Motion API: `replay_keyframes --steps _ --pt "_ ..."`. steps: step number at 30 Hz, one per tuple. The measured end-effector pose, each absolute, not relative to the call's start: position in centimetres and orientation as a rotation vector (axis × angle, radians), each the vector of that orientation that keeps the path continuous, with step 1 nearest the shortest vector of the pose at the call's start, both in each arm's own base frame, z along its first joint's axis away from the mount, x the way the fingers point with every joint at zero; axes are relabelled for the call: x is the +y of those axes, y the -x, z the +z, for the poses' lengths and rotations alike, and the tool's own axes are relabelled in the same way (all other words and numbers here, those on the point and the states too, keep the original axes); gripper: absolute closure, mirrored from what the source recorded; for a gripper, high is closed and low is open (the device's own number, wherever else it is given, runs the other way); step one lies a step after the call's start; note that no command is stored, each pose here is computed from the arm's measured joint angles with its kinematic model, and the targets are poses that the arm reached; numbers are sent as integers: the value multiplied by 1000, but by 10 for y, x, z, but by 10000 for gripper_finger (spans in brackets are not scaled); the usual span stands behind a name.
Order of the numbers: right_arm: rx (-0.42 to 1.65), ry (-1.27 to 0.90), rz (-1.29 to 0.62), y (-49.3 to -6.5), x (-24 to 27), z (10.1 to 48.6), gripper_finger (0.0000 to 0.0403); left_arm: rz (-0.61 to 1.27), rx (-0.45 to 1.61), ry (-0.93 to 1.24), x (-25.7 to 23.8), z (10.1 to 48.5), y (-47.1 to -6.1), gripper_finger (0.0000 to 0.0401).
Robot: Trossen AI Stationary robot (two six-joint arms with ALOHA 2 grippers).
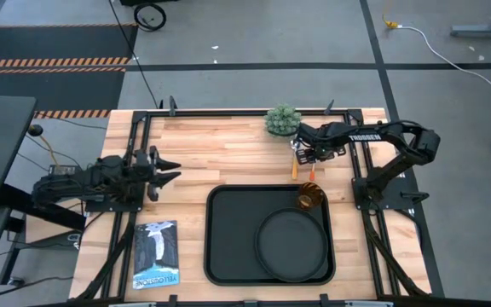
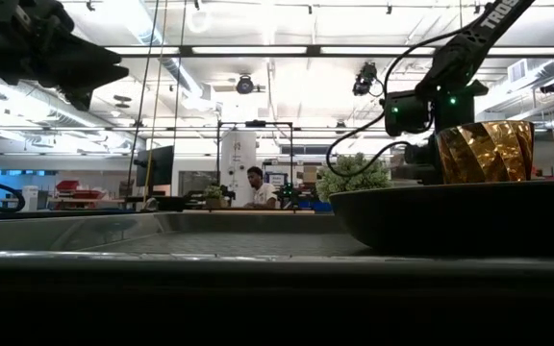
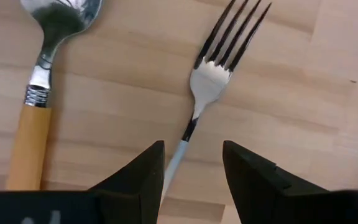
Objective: Pick and place plate/cup/fork/spoon on tray
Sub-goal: Put the orange fork on the black tray to the left of the black plate
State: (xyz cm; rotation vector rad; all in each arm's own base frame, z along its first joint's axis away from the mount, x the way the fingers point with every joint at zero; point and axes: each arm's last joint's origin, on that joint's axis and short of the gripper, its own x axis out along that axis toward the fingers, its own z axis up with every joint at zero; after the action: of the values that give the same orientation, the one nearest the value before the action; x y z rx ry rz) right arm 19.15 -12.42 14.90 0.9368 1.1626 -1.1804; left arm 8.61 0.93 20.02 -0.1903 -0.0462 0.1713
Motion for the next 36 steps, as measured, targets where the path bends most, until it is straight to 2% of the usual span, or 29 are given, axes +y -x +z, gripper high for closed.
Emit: replay_keyframes --steps 20,36 --pt "1204 -918 -1225 -202 -133 140 240 132 2 195 5 196 -87 260" --pt "1182 -935 -1190 -207 -135 140 355 134 14 211 5 195 -87 262"
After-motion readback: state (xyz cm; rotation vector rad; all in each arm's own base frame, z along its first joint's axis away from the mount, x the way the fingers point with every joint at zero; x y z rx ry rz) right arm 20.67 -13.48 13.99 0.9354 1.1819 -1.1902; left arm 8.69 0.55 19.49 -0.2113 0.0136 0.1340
